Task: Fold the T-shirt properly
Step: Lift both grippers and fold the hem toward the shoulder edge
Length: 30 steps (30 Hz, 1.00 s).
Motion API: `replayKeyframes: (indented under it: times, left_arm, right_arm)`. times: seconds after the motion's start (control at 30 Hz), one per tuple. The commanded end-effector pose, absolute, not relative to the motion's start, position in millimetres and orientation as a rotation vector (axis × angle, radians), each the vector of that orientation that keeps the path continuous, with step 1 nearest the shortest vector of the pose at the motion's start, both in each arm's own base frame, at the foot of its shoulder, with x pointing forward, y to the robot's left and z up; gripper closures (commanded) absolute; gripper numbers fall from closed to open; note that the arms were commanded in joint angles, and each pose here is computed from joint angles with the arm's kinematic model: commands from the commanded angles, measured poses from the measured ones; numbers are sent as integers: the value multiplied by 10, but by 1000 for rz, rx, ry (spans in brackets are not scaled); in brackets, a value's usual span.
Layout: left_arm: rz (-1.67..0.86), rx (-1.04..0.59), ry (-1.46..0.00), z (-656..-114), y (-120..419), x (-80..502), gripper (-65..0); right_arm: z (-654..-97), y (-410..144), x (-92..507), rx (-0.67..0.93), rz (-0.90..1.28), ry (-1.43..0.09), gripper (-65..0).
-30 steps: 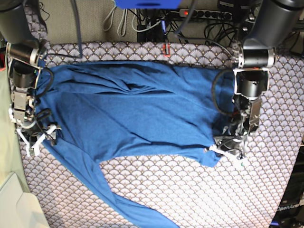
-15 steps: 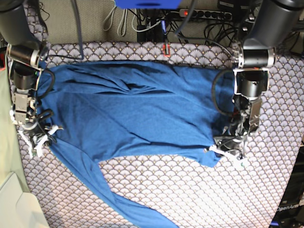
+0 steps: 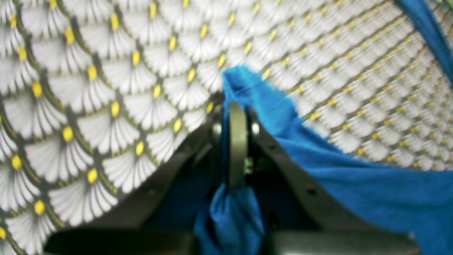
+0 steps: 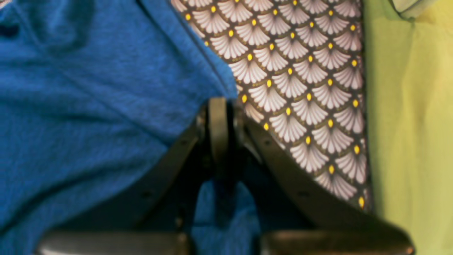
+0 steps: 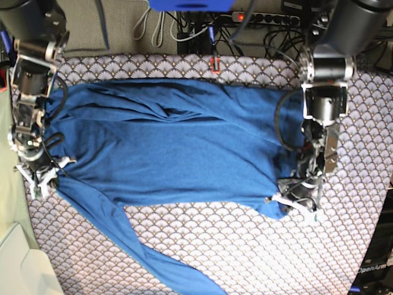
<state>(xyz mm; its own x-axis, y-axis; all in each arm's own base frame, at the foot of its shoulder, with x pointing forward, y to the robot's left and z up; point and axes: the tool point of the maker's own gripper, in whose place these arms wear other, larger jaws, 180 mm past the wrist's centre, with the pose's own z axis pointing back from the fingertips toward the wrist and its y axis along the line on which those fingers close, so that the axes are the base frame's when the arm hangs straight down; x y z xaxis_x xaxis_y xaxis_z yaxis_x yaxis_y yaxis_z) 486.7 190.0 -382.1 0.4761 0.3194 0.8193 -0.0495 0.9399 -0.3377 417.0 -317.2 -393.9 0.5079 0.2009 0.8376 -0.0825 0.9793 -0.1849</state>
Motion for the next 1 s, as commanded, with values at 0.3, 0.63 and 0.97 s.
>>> replayKeyframes:
  times: [0.3, 0.63, 0.97]
  left_arm:
    - [134, -304, -1113, -3391, 1776, 4819, -3]
    - [181, -288, -1137, -3373, 1961, 4514, -3]
    - [191, -288, -1067, -3287, 2056, 4332, -3]
  right_arm:
    - [-3440, -3120, 4135, -100, 209, -1188, 0]
    - [-3363, -3253, 3915, -83, 156, -1228, 0]
    - [-3233, -3218, 3761, -65, 137, -1283, 0]
